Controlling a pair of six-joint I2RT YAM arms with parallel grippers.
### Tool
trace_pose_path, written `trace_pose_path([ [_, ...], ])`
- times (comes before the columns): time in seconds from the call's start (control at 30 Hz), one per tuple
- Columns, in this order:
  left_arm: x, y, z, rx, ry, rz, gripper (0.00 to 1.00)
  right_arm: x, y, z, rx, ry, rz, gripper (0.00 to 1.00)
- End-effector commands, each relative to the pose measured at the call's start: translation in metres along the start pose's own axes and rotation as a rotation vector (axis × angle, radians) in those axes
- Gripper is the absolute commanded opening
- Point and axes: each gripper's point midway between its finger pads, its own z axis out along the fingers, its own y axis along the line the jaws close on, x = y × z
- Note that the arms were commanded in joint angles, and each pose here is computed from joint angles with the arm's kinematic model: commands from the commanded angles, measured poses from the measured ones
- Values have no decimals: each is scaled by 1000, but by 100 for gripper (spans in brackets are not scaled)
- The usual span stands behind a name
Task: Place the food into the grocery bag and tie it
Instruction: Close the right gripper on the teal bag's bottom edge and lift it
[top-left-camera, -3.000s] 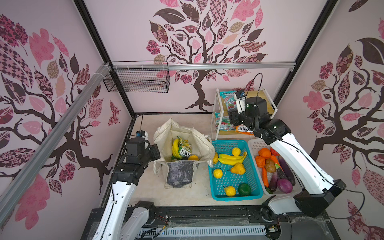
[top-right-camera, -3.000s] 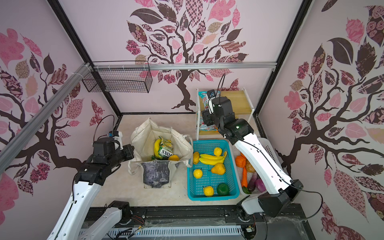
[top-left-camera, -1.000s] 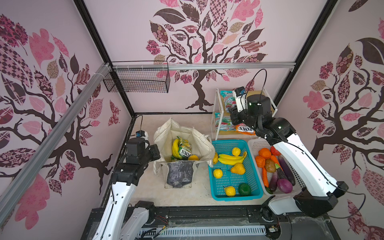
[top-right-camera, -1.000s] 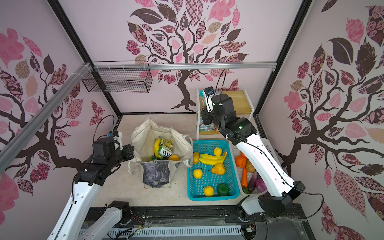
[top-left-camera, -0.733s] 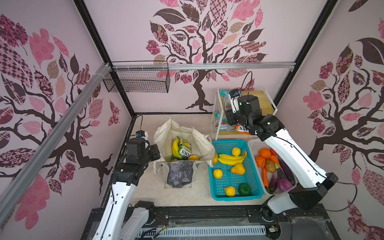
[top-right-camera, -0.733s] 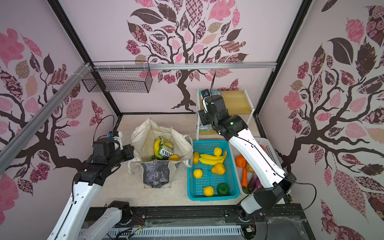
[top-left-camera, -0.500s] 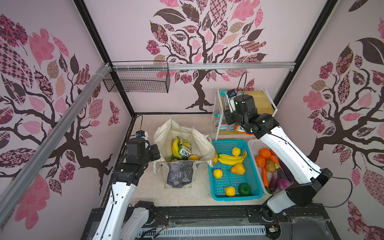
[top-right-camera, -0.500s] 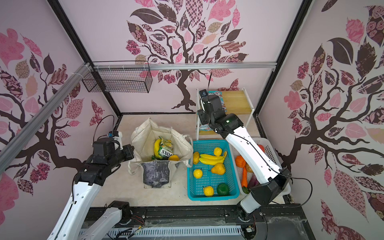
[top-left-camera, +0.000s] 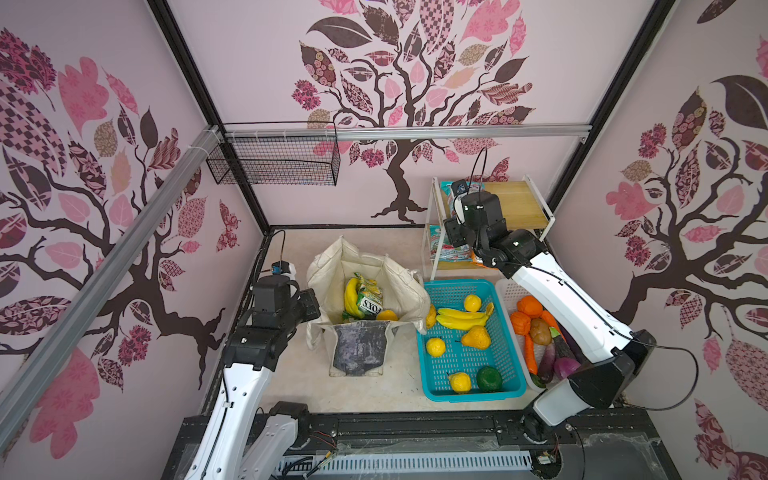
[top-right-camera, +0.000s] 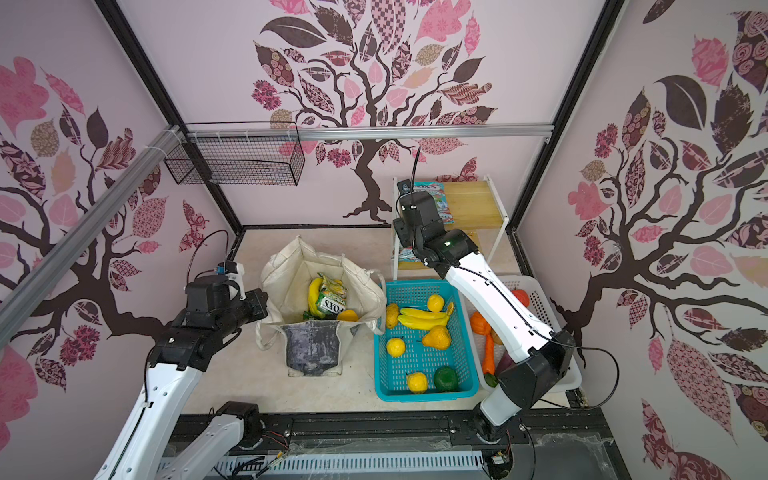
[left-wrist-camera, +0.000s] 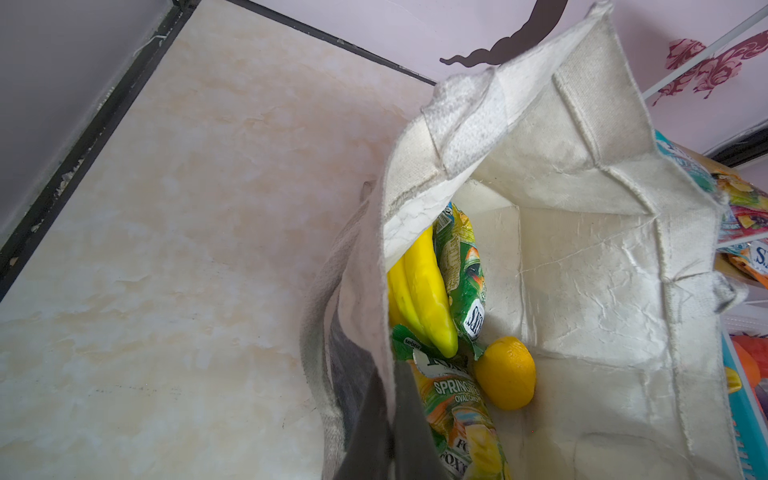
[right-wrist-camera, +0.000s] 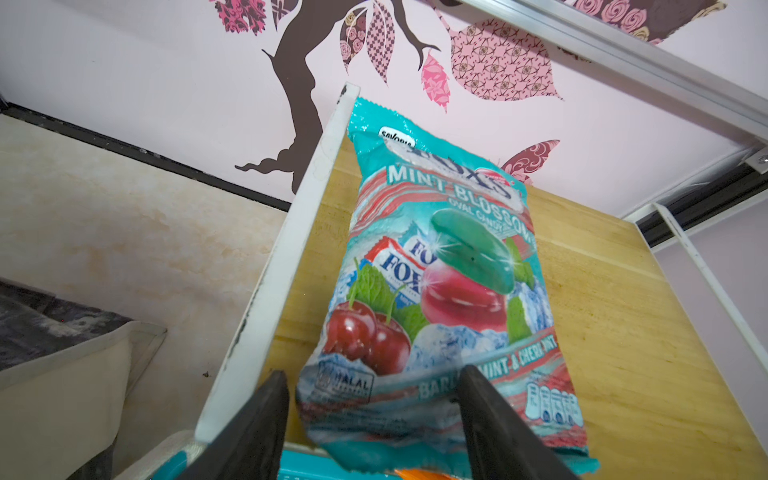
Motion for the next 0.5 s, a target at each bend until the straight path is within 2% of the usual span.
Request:
trace_pose_path([
  [0.0, 4, 5, 4, -16, 9, 12, 0, 3, 0, 10, 41, 5, -2, 65],
  [0.07, 4, 6, 4, -19, 10, 10, 0, 6, 0, 12, 54, 9, -5, 60],
  [0.13, 4, 6, 5, -22, 12, 9, 0, 8, -5, 12, 82, 9, -11, 50],
  [0.3, 4, 6, 5, -21, 14, 7, 0, 1, -13, -1, 87, -20, 15, 31],
  [0.47, 4, 7, 5, -21, 12, 5, 0, -1, -17, -9, 81, -26, 23, 25],
])
